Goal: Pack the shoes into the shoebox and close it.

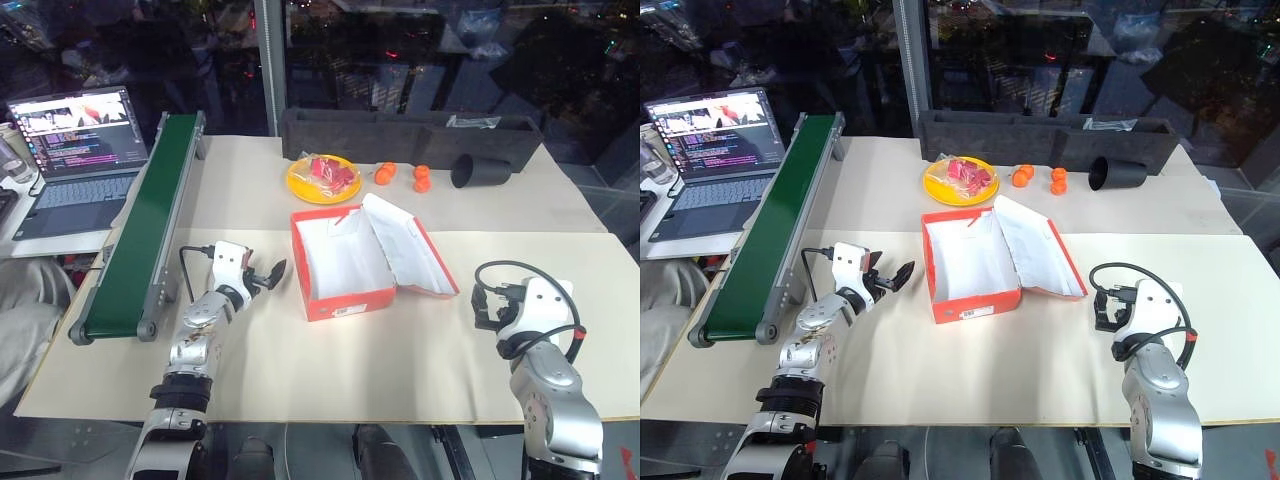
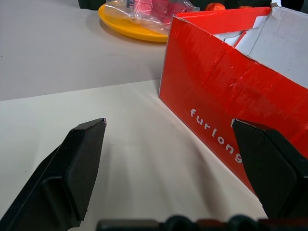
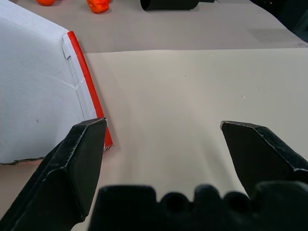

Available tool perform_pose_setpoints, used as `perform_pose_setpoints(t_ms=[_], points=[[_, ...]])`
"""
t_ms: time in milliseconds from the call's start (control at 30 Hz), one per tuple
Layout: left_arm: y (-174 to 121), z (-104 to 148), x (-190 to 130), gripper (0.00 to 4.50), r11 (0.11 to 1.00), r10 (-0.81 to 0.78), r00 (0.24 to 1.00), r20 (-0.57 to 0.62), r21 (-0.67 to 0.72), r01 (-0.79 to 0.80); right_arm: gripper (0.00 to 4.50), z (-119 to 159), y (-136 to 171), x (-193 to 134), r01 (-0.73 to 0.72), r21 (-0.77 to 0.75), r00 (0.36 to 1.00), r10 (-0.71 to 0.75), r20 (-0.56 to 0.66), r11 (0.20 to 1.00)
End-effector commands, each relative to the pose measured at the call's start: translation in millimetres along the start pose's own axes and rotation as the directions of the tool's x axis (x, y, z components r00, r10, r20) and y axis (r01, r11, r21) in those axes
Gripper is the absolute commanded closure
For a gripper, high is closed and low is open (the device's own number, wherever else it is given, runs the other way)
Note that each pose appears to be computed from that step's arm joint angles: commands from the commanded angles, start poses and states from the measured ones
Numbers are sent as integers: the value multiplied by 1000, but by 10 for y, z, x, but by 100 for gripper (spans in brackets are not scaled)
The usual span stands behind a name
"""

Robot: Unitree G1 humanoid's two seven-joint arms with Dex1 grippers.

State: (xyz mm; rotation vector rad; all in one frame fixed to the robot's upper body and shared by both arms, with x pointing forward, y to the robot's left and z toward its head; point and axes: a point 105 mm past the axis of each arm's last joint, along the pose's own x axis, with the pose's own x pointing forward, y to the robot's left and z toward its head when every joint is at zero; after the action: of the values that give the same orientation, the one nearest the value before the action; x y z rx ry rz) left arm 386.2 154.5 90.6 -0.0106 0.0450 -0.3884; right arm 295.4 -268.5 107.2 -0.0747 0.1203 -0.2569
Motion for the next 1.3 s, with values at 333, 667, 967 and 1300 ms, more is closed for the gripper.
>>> perform_pose_setpoints(t_ms=[333, 667, 967, 1300], points=[[268, 741, -109, 0, 966, 89, 969, 233, 217, -141, 3, 1299, 1412, -486, -801, -120, 545, 797, 259, 587], [1013, 989, -406, 0, 956, 235, 968, 92, 156, -247, 3, 1058, 1813, -487, -887, -156, 418, 899, 130, 435], [1495, 708, -724, 0, 912, 409, 910, -62, 14, -409, 3, 886, 1928, -314, -840, -112, 517, 845, 136, 531], [1512, 704, -746, 0, 904, 427, 900, -90, 8, -428, 3, 835, 2062, -622, -919, -167, 344, 933, 111, 358]])
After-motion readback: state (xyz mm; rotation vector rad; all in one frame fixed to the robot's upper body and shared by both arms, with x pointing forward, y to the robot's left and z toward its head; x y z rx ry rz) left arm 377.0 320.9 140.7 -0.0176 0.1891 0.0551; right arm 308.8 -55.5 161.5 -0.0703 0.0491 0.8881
